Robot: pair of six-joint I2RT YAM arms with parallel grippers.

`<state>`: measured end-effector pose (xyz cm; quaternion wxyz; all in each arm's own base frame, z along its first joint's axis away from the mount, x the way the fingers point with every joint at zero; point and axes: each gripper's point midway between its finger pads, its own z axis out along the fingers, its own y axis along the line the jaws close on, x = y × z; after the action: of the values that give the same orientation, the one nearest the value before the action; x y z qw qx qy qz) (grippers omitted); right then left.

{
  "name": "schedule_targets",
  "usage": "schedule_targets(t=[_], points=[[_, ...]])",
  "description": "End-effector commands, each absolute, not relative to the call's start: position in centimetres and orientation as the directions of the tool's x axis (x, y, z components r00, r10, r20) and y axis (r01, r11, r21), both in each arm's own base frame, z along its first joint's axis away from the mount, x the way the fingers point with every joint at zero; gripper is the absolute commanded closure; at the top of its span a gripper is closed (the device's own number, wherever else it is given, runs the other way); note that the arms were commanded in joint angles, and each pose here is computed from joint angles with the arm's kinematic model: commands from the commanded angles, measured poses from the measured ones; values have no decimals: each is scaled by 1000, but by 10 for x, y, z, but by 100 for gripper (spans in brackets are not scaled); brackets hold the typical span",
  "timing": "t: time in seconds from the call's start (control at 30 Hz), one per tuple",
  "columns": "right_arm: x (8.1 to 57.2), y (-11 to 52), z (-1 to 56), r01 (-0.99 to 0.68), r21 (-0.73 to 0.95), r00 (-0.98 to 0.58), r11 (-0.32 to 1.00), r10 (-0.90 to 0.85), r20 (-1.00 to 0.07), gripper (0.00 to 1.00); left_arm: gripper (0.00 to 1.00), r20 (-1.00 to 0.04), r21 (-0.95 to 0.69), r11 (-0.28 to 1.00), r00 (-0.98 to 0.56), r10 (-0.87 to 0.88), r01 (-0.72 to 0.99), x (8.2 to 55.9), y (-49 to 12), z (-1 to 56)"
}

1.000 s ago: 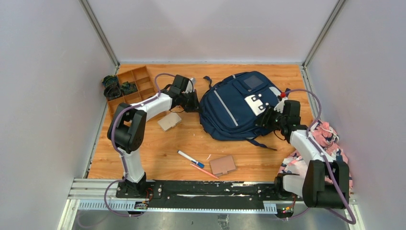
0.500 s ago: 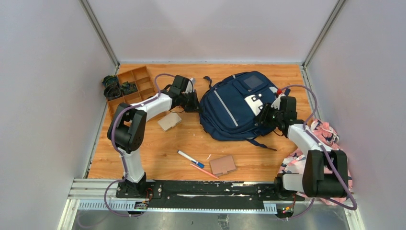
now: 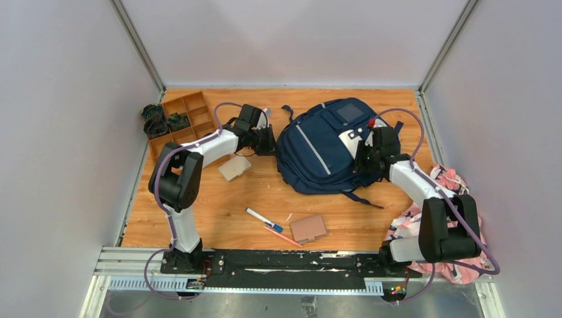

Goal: Pack the student bag
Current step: Unzip the student bag at the center of the board.

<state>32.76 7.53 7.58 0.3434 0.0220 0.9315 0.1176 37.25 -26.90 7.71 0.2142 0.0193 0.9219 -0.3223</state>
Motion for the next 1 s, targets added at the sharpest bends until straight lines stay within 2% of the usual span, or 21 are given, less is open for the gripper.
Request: schedule_targets(t=[0.0, 0.1, 0.27, 0.6, 0.83, 0.97], points=[[338, 71, 74, -28, 145, -759, 989, 73, -647, 69, 100, -429, -632, 743, -898, -98, 221, 370, -282, 93], [336, 68, 81, -5, 130, -749, 991, 83, -658, 85, 100, -427, -637, 739, -899, -101, 220, 369, -283, 93], [316, 56, 98, 43, 117, -718, 992, 112, -687, 100, 100, -426, -635, 744, -898, -112, 209, 370, -282, 91], [290, 73, 86, 17, 219, -714, 976, 165, -680, 100, 100, -413, -652, 734, -902, -129, 193, 371, -284, 90], [287, 96, 81, 54, 373, -618, 926, 325, -716, 100, 100, -400, -691, 703, -898, -181, 166, 360, -283, 91], [292, 116, 88, 56, 403, -577, 913, 359, -733, 100, 100, -398, -695, 701, -898, -189, 161, 353, -284, 91]])
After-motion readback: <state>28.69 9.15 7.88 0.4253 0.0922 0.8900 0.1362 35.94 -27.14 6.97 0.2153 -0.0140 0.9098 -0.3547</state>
